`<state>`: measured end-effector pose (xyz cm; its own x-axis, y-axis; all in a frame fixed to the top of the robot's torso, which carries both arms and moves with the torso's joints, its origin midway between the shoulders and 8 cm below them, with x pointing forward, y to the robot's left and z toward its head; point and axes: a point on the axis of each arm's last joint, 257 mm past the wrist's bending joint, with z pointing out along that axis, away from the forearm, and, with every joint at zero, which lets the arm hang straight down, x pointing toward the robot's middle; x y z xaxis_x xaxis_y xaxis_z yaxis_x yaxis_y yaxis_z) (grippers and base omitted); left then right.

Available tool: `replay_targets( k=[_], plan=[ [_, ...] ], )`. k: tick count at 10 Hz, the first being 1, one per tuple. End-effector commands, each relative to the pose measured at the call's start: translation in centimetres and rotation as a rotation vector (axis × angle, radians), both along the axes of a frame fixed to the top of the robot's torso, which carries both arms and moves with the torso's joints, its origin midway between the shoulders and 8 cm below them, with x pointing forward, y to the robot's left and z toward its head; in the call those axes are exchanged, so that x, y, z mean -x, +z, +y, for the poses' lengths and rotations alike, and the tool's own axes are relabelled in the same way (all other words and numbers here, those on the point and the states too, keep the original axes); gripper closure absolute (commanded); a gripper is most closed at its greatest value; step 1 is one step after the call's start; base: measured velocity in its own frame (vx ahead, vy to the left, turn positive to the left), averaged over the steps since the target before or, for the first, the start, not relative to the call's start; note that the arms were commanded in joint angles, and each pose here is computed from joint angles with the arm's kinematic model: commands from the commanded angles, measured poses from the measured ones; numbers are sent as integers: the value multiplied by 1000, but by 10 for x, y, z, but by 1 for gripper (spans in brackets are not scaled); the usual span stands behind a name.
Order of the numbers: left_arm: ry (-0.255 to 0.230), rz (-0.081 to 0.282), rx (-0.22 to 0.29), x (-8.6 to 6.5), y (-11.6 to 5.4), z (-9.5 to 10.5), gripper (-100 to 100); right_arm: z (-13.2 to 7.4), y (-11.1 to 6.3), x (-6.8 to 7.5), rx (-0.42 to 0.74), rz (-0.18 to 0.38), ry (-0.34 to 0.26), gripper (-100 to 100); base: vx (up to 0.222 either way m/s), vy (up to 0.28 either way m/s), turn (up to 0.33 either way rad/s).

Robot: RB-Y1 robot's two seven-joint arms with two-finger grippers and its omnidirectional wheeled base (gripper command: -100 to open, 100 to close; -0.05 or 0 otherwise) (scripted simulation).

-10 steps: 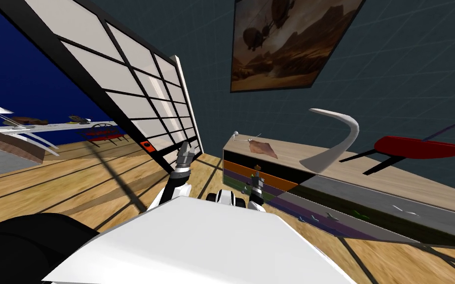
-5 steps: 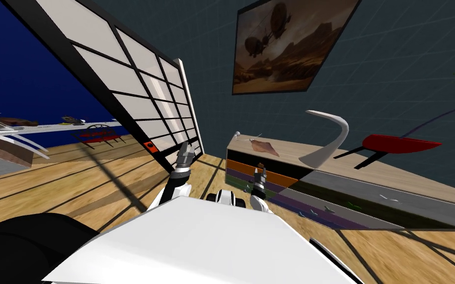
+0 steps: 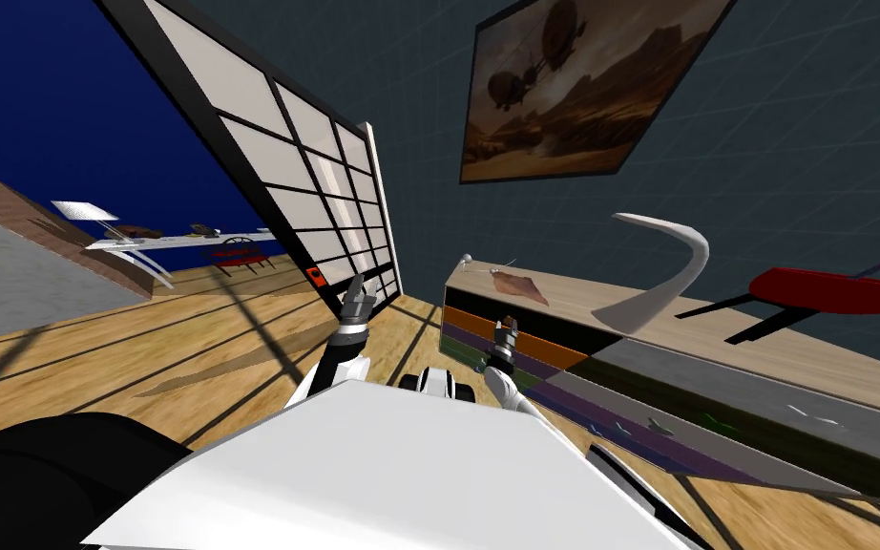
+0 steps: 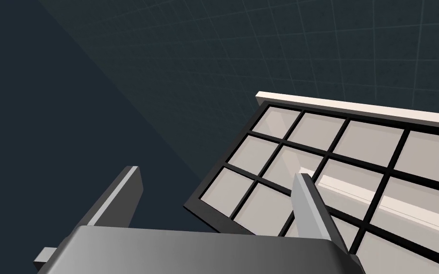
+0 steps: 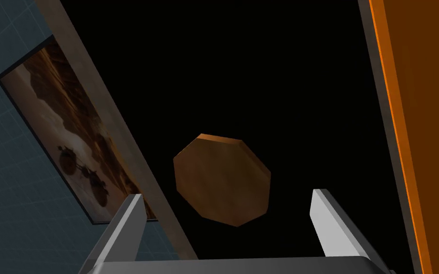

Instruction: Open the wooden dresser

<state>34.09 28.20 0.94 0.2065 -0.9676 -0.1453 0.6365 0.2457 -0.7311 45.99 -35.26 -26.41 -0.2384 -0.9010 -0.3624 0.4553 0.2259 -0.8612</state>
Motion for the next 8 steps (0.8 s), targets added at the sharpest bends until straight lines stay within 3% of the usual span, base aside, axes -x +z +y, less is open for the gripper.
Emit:
replay_targets(
  k=[1,3,4,6,7,8],
  plan=[
    [0,0,0,0,0,0,0,7,-5,8,1,2,24,100,45,11,-292],
    [0,0,0,0,0,0,0,23,-13,25,-4,2,74,100,107,84,-242],
    [0,0,0,0,0,0,0,21,-15,21,-3,16,61,100,53,44,-79],
    [0,0,0,0,0,0,0,43,-20,42,-32,17,51,100,-4,-65,107],
    [0,0,0,0,0,0,0,46,-19,42,-21,15,60,100,-26,-81,93],
    [0,0,0,0,0,0,0,55,-20,52,-33,15,50,100,-44,-83,144]
  ],
)
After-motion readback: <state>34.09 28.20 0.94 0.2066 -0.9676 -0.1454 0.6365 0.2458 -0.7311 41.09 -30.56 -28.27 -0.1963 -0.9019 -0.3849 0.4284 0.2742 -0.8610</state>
